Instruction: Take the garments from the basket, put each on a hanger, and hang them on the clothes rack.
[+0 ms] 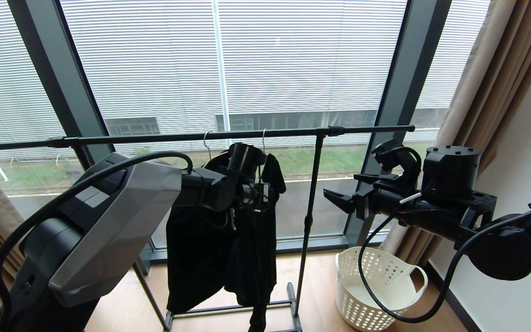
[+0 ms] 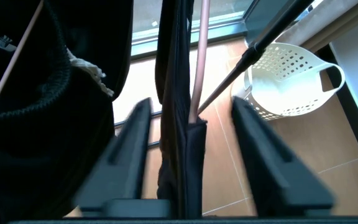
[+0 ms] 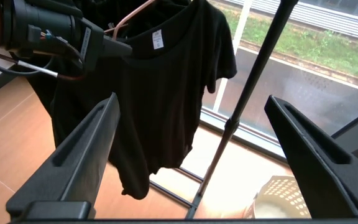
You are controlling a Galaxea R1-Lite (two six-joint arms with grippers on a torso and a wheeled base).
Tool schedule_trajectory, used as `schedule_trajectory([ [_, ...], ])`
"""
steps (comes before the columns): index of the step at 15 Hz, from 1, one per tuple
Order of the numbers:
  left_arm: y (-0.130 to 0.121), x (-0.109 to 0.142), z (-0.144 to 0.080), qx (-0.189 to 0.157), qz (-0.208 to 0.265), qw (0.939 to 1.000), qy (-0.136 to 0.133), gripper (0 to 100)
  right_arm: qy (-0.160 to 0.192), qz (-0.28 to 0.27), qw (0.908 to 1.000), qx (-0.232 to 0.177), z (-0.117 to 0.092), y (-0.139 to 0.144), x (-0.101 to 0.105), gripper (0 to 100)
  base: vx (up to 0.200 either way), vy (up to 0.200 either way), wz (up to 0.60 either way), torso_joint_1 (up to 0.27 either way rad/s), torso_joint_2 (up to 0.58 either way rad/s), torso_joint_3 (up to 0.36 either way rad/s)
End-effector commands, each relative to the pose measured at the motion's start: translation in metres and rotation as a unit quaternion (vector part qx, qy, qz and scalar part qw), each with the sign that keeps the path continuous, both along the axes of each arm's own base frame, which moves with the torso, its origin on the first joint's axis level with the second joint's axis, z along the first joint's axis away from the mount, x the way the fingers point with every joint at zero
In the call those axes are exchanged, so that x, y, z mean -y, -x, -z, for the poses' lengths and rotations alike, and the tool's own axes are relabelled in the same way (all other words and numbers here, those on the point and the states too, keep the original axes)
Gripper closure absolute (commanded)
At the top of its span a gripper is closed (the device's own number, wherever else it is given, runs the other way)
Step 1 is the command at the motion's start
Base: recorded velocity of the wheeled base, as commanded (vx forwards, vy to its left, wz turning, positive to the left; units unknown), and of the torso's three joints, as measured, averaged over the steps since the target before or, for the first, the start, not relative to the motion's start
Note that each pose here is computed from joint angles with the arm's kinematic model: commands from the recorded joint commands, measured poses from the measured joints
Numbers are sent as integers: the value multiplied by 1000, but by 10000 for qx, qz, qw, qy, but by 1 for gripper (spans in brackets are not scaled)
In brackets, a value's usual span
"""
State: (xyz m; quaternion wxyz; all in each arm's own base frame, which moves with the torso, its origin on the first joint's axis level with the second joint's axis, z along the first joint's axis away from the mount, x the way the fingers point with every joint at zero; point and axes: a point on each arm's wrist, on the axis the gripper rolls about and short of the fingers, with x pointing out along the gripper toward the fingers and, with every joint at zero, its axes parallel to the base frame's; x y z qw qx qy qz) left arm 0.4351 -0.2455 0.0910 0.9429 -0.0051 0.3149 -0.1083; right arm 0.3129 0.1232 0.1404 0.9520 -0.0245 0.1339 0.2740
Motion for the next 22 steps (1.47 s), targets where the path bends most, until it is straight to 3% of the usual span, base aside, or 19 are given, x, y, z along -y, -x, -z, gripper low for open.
schedule_trajectory([
  [1,3,-2,-13,97,-8,9999,58,0,-3,-1,10000,12,-1,0,0,0,0,0,0,0,0,0],
  [5,15,-9,-33,-13,1,10000,-19,0,-22,-1,10000,63,-4,1,1,0,0,0,0,0,0,0],
  [6,24,-14,-50,2,5,10000,-17,0,-25,-8,10000,70,-4,2,0,0,0,0,0,0,0,0],
  [10,48,-32,-70,-38,74,9999,-124,0,-38,-1,9999,106,-7,3,1,0,0,0,0,0,0,0],
  [16,89,-61,-83,-52,172,9998,-76,0,-22,44,9999,103,-8,8,3,0,0,0,0,0,0,0],
  [18,113,-78,-90,134,267,9995,-94,0,14,31,9999,117,-13,33,1,0,0,0,0,0,0,0],
  [20,159,-105,-98,347,303,9989,-100,0,20,267,9992,311,-28,85,21,0,0,0,0,0,0,0],
  [22,192,-125,-100,525,359,9979,-83,0,37,392,9985,385,-27,121,34,0,0,0,0,0,0,0],
])
